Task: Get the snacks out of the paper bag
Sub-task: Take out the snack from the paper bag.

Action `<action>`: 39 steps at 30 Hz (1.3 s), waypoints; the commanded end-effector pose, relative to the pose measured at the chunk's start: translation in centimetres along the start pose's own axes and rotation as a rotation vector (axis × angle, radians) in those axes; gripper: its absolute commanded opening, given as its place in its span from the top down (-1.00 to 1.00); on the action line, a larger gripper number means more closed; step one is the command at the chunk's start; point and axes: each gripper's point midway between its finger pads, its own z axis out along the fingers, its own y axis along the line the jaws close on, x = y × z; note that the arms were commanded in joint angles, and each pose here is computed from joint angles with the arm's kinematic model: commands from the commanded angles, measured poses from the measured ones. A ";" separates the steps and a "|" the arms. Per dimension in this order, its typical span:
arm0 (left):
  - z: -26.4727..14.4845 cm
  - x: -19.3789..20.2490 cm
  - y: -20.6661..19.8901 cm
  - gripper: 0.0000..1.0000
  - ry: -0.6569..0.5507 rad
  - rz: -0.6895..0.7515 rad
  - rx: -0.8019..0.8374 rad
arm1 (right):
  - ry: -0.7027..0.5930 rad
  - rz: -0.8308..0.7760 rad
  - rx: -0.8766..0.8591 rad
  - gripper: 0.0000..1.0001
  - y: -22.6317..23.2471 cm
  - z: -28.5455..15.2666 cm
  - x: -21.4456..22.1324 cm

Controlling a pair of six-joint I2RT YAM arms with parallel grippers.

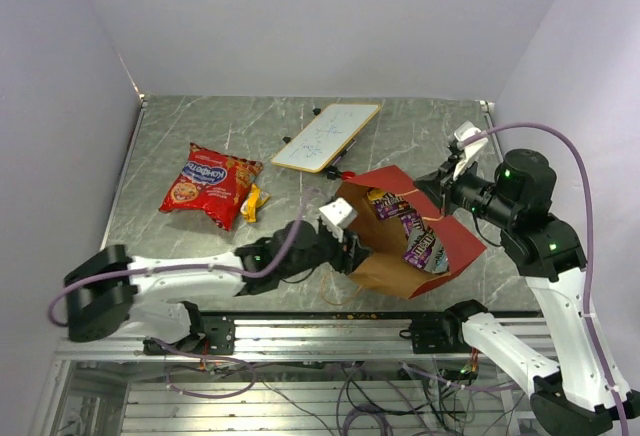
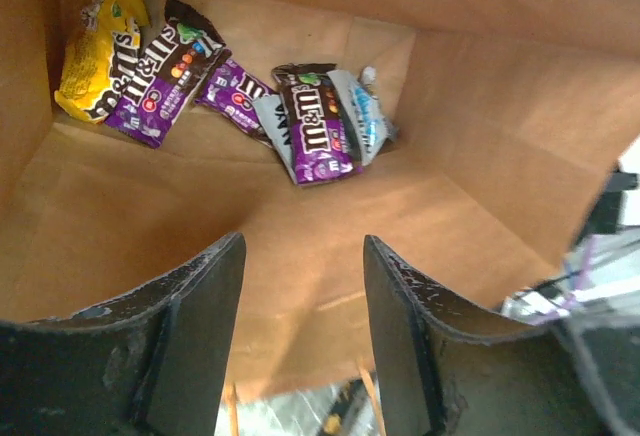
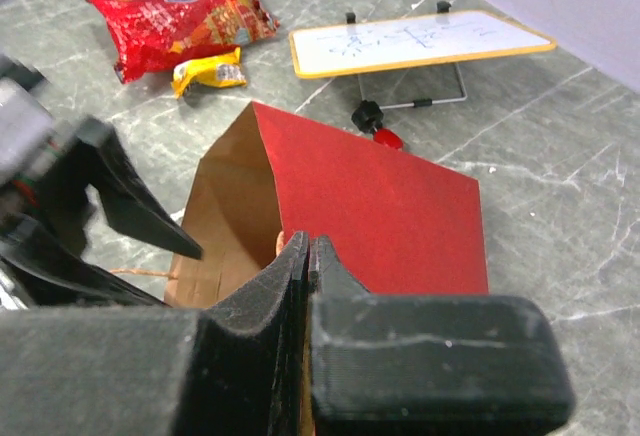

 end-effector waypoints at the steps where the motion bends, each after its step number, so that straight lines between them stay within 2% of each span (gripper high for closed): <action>1: 3.6 -2.6 -0.5 -0.19 -0.227 0.093 -0.023 | -0.056 0.007 0.009 1.00 -0.1 -0.2 -1.5; 12: 13.3 5.7 1.4 -0.06 -0.203 0.143 -0.110 | -0.057 -0.042 0.006 1.00 0.0 -0.9 -2.2; 18: 17.2 6.6 3.2 -0.11 -0.191 0.105 -0.215 | -0.042 -0.086 -0.049 1.00 0.8 -1.1 -2.5; 24: 19.6 7.6 5.3 -0.28 -0.153 0.075 -0.298 | -0.023 -0.124 -0.080 1.00 1.2 -1.1 -1.6; 32: 20.7 8.8 8.0 -0.56 -0.114 0.085 -0.397 | -0.008 -0.160 -0.105 1.00 1.7 -1.6 -1.2; 39: 23.0 11.6 7.0 -0.54 -0.067 0.046 -0.311 | 0.060 -0.227 -0.115 1.00 1.9 -2.5 1.1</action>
